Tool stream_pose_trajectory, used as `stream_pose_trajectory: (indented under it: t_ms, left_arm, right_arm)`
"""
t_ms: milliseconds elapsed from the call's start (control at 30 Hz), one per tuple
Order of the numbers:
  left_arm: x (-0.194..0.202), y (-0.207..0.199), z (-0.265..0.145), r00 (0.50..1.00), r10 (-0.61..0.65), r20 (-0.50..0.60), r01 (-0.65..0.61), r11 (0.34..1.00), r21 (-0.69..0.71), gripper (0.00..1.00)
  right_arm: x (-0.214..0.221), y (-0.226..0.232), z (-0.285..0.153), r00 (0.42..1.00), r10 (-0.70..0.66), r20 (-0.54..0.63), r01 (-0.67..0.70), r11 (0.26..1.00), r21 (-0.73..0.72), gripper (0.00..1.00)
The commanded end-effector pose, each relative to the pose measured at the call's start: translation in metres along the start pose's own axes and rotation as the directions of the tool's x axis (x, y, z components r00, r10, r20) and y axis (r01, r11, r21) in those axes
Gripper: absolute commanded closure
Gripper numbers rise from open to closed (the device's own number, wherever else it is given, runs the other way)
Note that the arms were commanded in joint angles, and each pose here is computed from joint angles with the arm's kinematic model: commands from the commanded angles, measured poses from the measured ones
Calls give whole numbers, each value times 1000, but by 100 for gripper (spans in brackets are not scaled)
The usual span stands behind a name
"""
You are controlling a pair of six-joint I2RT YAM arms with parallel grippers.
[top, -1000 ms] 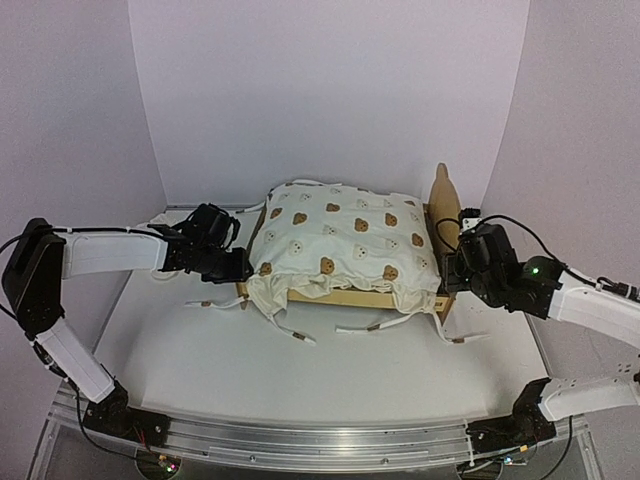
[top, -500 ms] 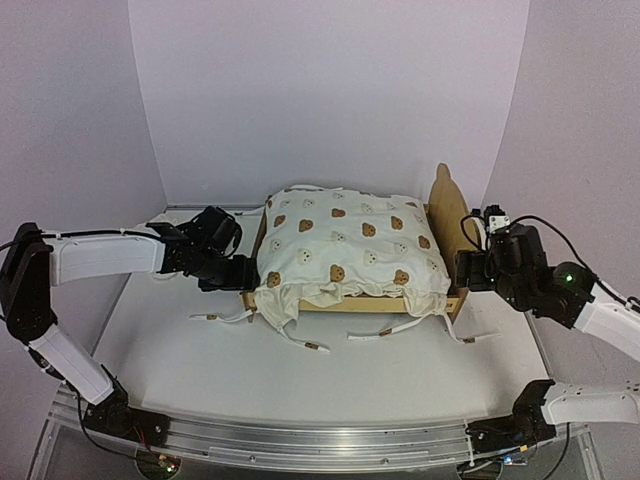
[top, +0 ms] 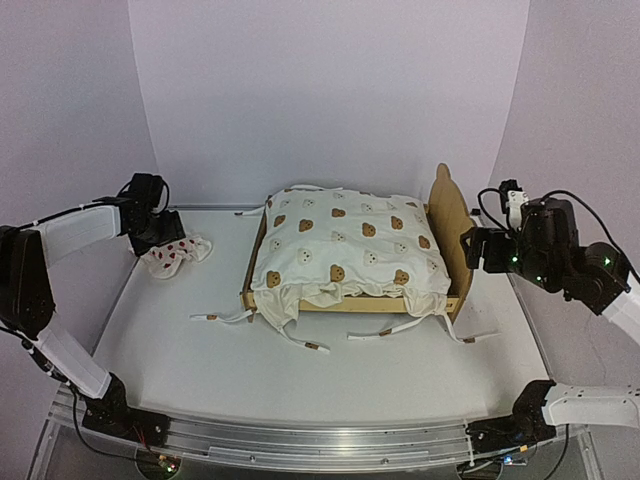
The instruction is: Set up the pet bed
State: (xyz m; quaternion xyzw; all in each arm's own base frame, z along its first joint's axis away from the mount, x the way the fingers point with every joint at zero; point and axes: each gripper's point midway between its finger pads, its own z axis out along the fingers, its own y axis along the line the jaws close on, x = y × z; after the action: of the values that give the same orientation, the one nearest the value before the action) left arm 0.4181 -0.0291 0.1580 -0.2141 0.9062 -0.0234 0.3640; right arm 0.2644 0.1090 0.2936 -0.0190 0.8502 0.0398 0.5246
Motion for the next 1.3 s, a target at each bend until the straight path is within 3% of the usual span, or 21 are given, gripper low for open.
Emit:
stream_pose_trajectory:
  t_ms: [0,233,567,800,900,1167,1267]
  left_arm:
    - [-14,11,18,993,-119,4,117,985,130,14]
    - [-14,50,48,967,-254,-6,253,961,114,15]
    - [-9,34,88,963,-268,-17,264,932,248,15]
    - [-2,34,122,947,-314,-59,320,921,224,23]
    - [0,34,132,944,-324,-66,330,918,221,33]
    - [-4,26,131,958,-283,-49,286,919,273,94]
    - [-8,11,112,972,-233,-24,229,923,311,100]
  right_arm:
    - [2,14,-3,999,30,-45,-33,997,-76,2]
    - [13,22,0,995,38,-88,-48,992,-113,2]
    - [24,21,-2,993,49,-105,-63,989,-131,2]
    - [22,8,-14,996,43,-80,-52,993,-105,2]
    - [21,3,-20,996,45,-72,-52,993,-102,2]
    - [20,7,-25,997,17,-82,-28,990,-137,3]
    - [17,19,-28,995,-3,-95,-17,979,-201,5]
